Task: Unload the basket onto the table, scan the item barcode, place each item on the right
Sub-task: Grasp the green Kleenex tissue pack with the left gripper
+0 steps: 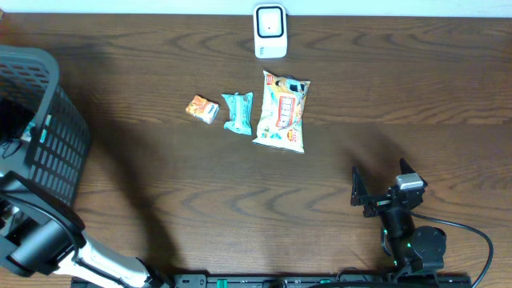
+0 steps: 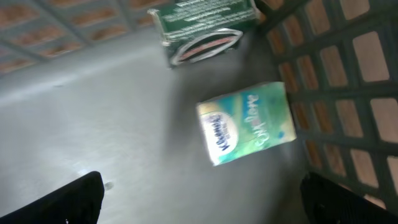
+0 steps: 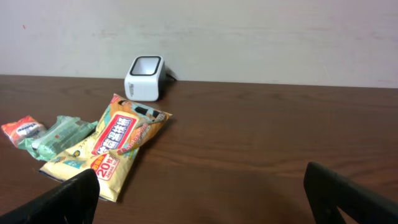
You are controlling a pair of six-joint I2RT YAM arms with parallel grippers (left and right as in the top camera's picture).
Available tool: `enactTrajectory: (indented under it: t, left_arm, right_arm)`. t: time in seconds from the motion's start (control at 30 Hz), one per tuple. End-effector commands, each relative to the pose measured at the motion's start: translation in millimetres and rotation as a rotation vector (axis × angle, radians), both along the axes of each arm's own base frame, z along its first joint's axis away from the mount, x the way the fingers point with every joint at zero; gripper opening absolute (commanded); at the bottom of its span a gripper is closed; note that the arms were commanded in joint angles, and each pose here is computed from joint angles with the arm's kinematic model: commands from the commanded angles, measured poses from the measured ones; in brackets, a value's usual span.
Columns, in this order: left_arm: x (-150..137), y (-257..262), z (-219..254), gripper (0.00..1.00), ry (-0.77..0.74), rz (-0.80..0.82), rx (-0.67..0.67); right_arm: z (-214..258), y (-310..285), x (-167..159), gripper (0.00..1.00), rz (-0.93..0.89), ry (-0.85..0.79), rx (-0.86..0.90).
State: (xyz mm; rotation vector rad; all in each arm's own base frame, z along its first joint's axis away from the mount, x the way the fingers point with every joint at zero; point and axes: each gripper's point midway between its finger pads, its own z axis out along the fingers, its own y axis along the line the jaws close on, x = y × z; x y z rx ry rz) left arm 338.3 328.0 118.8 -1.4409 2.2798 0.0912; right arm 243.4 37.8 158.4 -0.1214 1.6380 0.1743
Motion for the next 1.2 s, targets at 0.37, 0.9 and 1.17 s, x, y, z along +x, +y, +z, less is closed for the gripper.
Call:
enactTrajectory:
  t: [0.37, 0.9, 1.17]
  left_arm:
    - [26.0, -5.6, -33.8, 0.99, -0.13, -0.037, -0.068]
    - [29.3, -1.7, -78.0, 0.95, -0.131, 0.061, -0.134]
    - [27.2, -3.6, -96.1, 0.68, -0.104, 0.067, -0.159]
  right_arm:
    - [-0.3, 0.9, -0.4, 0.99, 0.004, -0.002, -0.014]
    - [-0.3, 0.9, -0.4, 0.99, 0.004, -0.002, -0.014]
    - [-0.3, 0.9, -0.4, 0.99, 0.004, -0.002, -0.014]
